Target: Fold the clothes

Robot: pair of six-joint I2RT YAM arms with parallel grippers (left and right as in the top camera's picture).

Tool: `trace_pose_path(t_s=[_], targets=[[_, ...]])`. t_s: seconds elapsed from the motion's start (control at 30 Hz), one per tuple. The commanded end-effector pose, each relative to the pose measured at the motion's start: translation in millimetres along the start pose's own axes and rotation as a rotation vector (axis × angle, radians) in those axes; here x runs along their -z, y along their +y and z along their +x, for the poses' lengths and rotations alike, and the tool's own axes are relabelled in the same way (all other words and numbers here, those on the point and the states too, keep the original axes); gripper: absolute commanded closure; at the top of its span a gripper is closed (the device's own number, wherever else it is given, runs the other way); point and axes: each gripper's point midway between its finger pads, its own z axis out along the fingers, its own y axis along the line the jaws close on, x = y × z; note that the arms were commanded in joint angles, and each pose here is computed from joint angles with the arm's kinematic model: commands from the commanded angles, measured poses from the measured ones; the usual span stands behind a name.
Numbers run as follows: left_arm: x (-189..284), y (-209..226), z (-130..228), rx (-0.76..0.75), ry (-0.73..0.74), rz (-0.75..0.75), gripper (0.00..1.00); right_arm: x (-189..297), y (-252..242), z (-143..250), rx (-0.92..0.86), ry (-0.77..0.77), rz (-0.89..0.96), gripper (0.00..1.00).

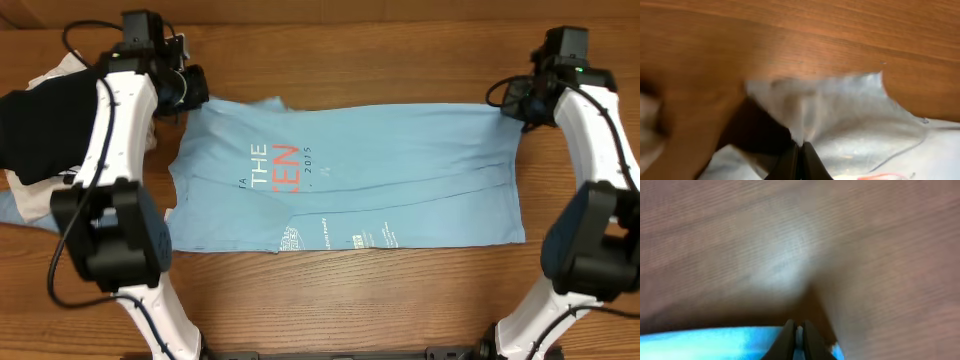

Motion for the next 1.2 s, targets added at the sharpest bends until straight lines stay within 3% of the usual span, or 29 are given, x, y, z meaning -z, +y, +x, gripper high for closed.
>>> trace_pose_path(t_s=[0.0,0.23,0.57,0.73,1.17], targets=[[31,14,-1,0.025,-0.021,-0.06,0.96,18,-15,8,-0.043,0.031,0.035,0.93],[38,19,34,0.053,0.117,-0.078,0.96,28,-39,65,-0.118,0.267,0.088,0.93],[51,23,88,0.091,0.34,-0.107,0.96,33,-40,81,-0.13,0.341,0.08,0.91],[64,24,117,0.106,0.465,-0.126,0.96,35,-40,99,-0.13,0.415,0.08,0.84],[61,40,166,0.113,0.651,-0.197,0.96,36,-43,130,-0.127,0.526,0.098,0.84]])
